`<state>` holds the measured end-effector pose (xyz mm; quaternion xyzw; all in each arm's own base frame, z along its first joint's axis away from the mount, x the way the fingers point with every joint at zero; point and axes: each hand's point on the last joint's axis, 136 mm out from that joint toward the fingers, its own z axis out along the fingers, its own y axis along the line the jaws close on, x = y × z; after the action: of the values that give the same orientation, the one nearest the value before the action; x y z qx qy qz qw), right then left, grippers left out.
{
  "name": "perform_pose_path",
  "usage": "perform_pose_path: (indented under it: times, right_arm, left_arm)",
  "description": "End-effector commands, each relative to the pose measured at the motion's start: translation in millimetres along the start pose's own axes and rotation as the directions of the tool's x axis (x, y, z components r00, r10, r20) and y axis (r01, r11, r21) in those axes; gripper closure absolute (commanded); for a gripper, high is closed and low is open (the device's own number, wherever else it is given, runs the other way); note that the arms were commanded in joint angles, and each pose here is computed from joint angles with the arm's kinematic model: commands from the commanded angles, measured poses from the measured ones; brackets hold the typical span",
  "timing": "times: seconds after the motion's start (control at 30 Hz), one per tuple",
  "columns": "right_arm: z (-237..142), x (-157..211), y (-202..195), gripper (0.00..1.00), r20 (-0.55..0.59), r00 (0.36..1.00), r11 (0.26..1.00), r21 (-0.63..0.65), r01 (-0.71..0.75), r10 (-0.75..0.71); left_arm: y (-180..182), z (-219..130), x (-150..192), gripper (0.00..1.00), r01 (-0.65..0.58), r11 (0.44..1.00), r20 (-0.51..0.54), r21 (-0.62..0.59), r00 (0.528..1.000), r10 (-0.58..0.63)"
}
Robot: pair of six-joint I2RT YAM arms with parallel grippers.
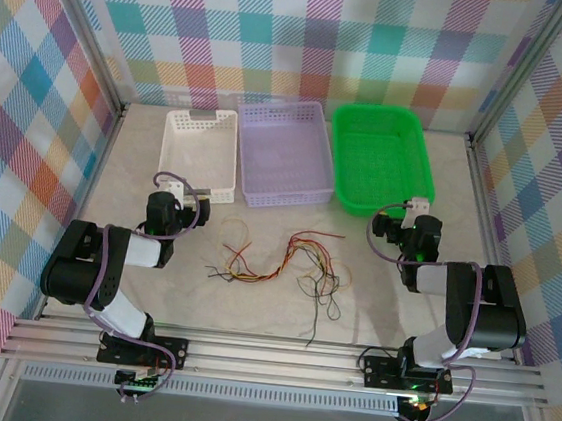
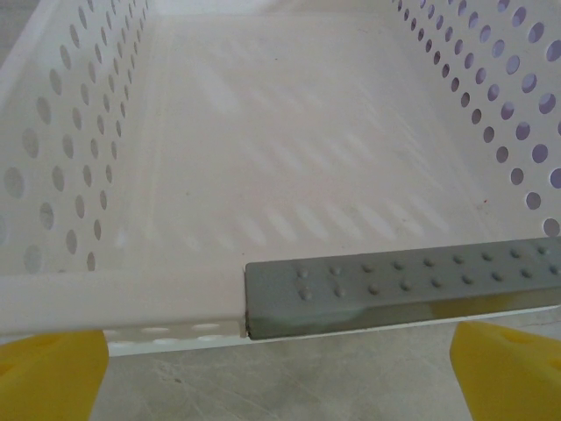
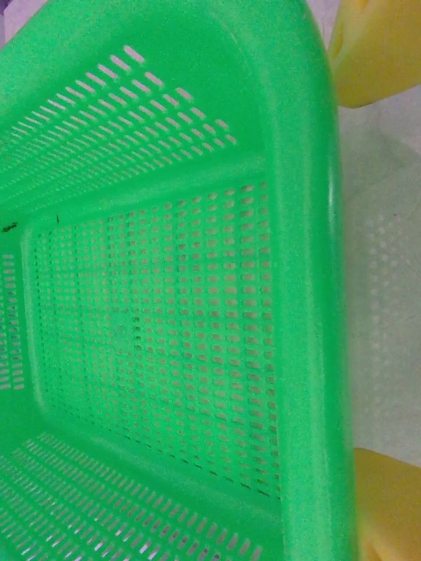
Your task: Untangle the cables
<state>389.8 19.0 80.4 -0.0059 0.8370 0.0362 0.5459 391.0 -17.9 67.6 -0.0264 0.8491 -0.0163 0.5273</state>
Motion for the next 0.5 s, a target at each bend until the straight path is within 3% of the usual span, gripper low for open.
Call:
perform_pose_path:
  times: [0.0, 0.47]
  right_arm:
    - [2.3, -14.0, -0.2, 0.00, 0.045, 0.999, 1.000, -0.009, -0.004, 0.004]
    - [2.4, -14.2, -0.6, 0.00, 0.045, 0.999, 1.000, -0.008, -0.004, 0.005]
  left_arm:
    - [-0.5, 1.7, -13.2, 0.00, -0.008, 1.000, 0.035, 0.009, 0.999, 0.007]
    - [-0.6, 1.9, -12.4, 0.00, -0.008, 1.000, 0.032, 0.010, 0.999, 0.008]
